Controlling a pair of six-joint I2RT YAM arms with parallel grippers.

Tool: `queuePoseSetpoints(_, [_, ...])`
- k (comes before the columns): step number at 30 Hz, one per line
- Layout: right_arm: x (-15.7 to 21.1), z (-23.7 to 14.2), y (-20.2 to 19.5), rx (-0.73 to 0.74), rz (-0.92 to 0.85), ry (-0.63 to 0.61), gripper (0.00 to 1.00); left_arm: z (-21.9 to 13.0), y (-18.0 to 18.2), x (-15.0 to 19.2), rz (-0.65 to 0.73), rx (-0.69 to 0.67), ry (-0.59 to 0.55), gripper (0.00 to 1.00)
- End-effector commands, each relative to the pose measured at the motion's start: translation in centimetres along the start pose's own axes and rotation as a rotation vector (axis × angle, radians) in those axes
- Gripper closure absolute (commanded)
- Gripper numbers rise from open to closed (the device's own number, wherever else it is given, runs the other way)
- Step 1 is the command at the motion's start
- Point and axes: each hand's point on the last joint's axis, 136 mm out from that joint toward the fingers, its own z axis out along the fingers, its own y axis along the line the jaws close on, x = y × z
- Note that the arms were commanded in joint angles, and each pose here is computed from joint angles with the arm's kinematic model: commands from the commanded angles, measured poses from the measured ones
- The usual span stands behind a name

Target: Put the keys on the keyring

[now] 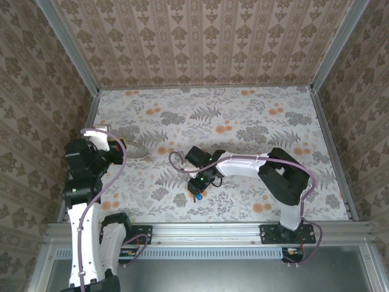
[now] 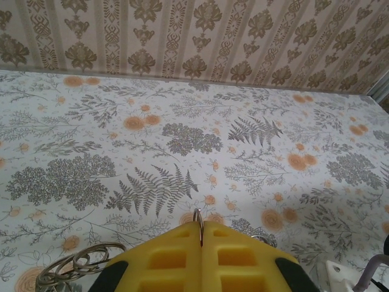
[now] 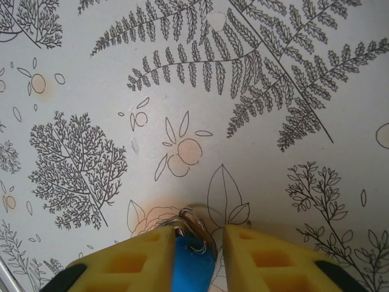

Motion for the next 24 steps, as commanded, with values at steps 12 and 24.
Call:
queuePoseSetpoints(12, [0.22, 0.97, -0.41, 0.011, -0.059, 0.046, 0.70, -0.23, -0.41, -1.06, 0.001, 0.023, -0.055, 1.00])
queuePoseSetpoints(24, [-0.18, 1.32, 0.03, -0.013, -0.071, 0.039, 0.73, -0.24, -0.51, -1.08, 0.001, 0.029, -0.055, 1.00])
